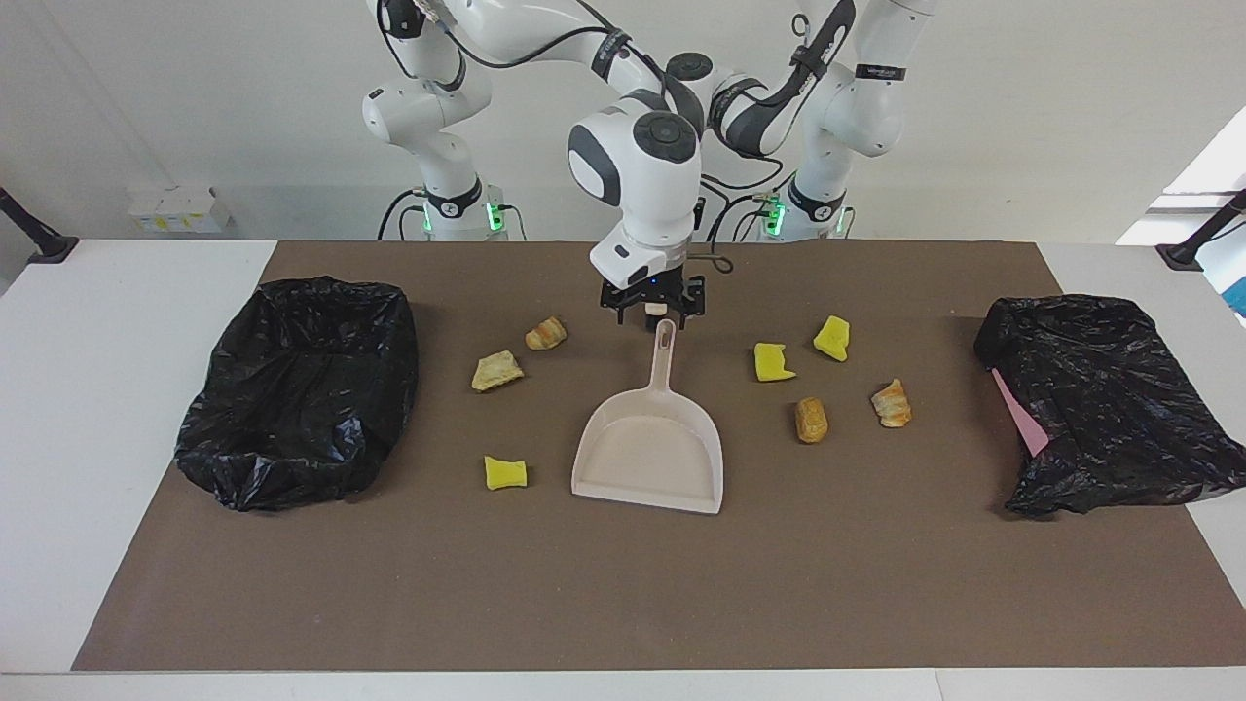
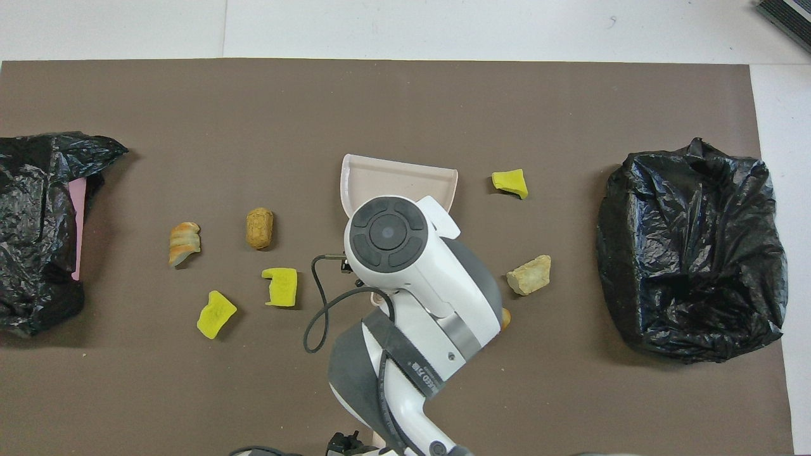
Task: Sweep and dump trash in bin
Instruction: 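Grasp the beige dustpan handle with the right gripper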
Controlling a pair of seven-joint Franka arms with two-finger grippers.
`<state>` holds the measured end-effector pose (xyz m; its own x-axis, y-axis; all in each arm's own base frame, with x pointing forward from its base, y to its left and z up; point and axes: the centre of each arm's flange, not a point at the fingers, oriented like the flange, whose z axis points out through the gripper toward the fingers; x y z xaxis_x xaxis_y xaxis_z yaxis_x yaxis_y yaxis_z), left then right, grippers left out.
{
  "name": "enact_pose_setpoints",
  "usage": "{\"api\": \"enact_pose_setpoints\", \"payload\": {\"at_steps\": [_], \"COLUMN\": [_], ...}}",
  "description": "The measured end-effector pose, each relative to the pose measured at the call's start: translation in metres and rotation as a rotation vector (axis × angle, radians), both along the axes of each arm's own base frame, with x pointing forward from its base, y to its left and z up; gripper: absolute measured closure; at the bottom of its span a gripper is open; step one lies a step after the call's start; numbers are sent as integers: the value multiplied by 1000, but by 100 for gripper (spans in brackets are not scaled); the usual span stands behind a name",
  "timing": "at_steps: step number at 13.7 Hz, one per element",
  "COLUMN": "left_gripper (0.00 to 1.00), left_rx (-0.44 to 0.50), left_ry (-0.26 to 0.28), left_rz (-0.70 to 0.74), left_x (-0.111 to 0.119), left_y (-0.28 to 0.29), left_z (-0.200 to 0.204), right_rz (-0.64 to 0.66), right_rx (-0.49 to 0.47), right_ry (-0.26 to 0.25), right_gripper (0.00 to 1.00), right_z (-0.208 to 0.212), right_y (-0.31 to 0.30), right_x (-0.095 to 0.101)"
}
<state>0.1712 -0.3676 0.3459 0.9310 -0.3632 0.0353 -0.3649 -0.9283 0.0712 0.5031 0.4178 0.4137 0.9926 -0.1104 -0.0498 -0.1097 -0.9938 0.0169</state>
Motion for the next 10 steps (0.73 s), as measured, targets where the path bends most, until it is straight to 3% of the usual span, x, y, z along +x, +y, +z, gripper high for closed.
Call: {"api": "enact_pose_setpoints", "payload": {"at_steps": [2, 6, 10], "left_gripper": [19, 69, 73], "left_rx": [-4, -2, 2], "left_ry": [-2, -1, 5], "left_rz": [-5, -7, 11], "left_x": [-2, -3, 2], "left_y": [-1, -2, 2], "left_z": [-3, -6, -8], "right_rz": [15, 9, -24], "right_rx": [-2, -17, 32], "right_ry": [4, 25, 24], "right_gripper": [0, 3, 16], "right_z": [-30, -58, -57], "right_y": [11, 5, 5], "right_x": [-4, -8, -5]}}
